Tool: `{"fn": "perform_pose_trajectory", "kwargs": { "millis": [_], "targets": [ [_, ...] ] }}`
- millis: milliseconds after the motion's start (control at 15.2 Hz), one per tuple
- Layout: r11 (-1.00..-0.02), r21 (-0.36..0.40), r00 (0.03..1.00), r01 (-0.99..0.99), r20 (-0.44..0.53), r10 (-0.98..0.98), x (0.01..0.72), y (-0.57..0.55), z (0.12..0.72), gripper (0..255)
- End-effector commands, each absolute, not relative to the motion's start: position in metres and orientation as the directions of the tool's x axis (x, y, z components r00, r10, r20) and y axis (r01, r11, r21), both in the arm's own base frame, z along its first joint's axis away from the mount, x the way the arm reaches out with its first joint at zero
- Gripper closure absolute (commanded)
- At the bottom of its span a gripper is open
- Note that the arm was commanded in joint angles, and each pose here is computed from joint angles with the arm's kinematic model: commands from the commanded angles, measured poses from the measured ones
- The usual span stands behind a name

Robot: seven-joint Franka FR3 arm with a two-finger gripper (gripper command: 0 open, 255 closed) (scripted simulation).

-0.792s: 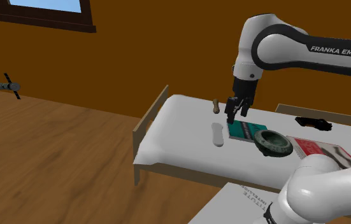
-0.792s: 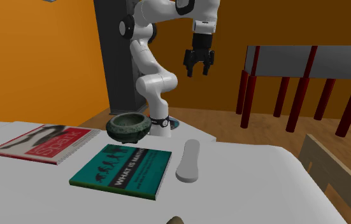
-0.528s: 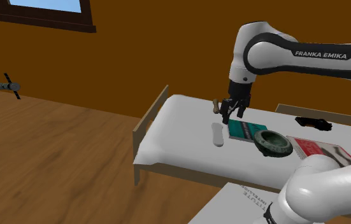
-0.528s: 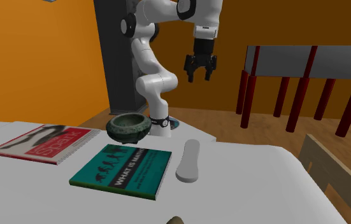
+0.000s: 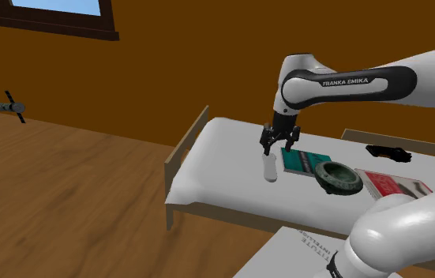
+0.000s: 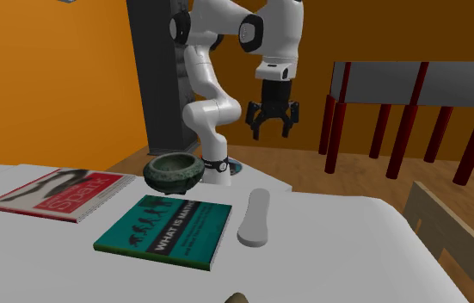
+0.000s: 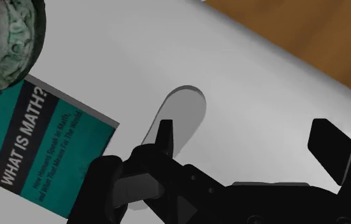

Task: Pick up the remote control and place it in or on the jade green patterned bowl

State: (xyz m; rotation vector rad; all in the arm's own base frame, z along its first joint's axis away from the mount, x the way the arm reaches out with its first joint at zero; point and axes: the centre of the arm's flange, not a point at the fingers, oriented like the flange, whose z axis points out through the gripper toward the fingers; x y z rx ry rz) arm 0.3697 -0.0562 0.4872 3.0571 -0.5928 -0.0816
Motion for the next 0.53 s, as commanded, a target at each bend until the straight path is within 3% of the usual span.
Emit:
{"fn": "perform_pose_trajectory", "kwargs": {
  "millis": [0,462],
  "targets": [
    [-0.899,0.034,0.898,-0.437,-0.036,-0.438,0.382,-0.070,0.469,0],
    [-0.772,0.026,0.772,-0.635,-0.009,-0.635,0.416,-0.131,0.411,0]
  ]
}}
